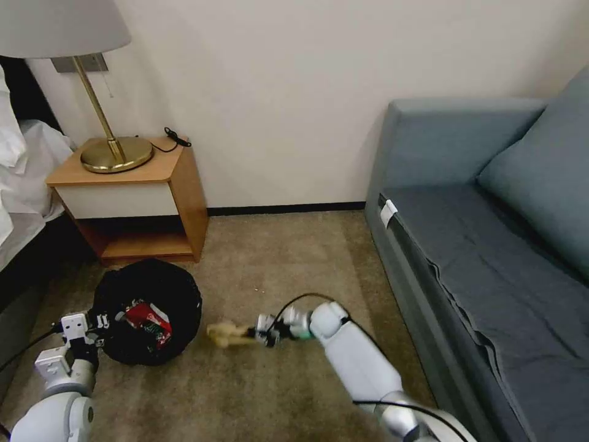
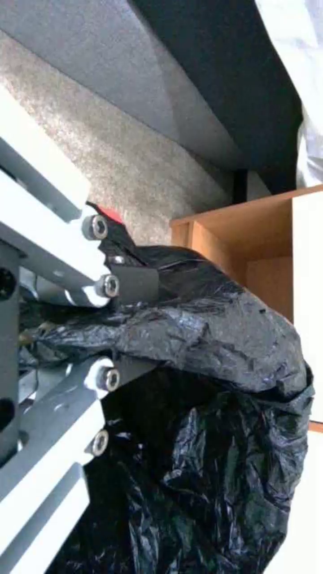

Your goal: Pick up the trash bin, then pick up the garbage on the floor and place it into the trash bin.

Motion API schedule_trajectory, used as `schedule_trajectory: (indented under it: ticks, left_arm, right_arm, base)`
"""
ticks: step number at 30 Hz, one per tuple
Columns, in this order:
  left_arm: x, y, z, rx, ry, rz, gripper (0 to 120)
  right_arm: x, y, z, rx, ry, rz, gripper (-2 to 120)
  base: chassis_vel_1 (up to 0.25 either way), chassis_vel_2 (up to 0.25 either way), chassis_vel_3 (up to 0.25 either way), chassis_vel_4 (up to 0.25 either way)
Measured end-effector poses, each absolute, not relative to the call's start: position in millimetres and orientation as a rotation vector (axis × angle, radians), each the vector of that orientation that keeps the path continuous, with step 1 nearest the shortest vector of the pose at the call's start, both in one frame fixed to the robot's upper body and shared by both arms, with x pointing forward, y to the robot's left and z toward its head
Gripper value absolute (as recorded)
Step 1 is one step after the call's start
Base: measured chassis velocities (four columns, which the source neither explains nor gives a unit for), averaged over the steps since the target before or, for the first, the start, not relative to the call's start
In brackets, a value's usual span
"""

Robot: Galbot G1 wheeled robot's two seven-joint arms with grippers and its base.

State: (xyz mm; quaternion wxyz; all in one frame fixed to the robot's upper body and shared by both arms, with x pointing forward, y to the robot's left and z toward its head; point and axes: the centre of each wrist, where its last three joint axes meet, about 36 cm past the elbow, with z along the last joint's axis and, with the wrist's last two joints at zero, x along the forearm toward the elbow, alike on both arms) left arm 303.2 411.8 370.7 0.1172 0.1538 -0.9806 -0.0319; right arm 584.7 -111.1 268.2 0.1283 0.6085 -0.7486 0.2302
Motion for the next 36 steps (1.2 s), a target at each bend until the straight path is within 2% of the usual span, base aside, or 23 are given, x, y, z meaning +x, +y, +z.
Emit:
schedule_trajectory:
  ticks: [5, 11, 15, 16, 18, 23, 29, 36]
  left_arm:
    - [304, 408, 372, 0.438, -2.875, -0.097, 4]
    - [305, 400, 375, 0.418, -2.887, -0.088, 4]
    - [306, 397, 377, 0.410, -2.889, -0.084, 4]
    - [306, 397, 377, 0.410, -2.889, -0.084, 4]
    - [306, 395, 377, 0.404, -2.890, -0.079, 4]
    - [307, 391, 376, 0.396, -2.890, -0.069, 4]
    - [307, 389, 375, 0.388, -2.891, -0.061, 4]
    - [309, 376, 372, 0.359, -2.894, -0.034, 4]
  right_arm:
    - [614, -126, 328, 1.743, -2.353, 0.602, 0]
    - [617, -109, 360, 1.789, -2.477, 0.415, 0]
    - [597, -56, 369, 1.878, -2.474, -0.037, 0]
    - [597, -56, 369, 1.878, -2.474, -0.037, 0]
    - [579, -21, 369, 1.911, -2.401, -0.329, 0]
    - [551, 13, 352, 1.883, -2.292, -0.546, 0]
    - [533, 23, 335, 1.848, -2.261, -0.594, 0]
    - [526, 11, 304, 1.799, -2.306, -0.497, 0]
  base:
    - [0.000, 0.000, 0.000, 0.000]
    - [0.000, 0.000, 0.000, 0.000]
    - [0.000, 0.000, 0.000, 0.000]
    - [0.000, 0.000, 0.000, 0.000]
    - [0.000, 0.000, 0.000, 0.000]
    - [0.000, 0.000, 0.000, 0.000]
    - [0.000, 0.000, 0.000, 0.000]
    - [0.000, 0.000, 0.000, 0.000]
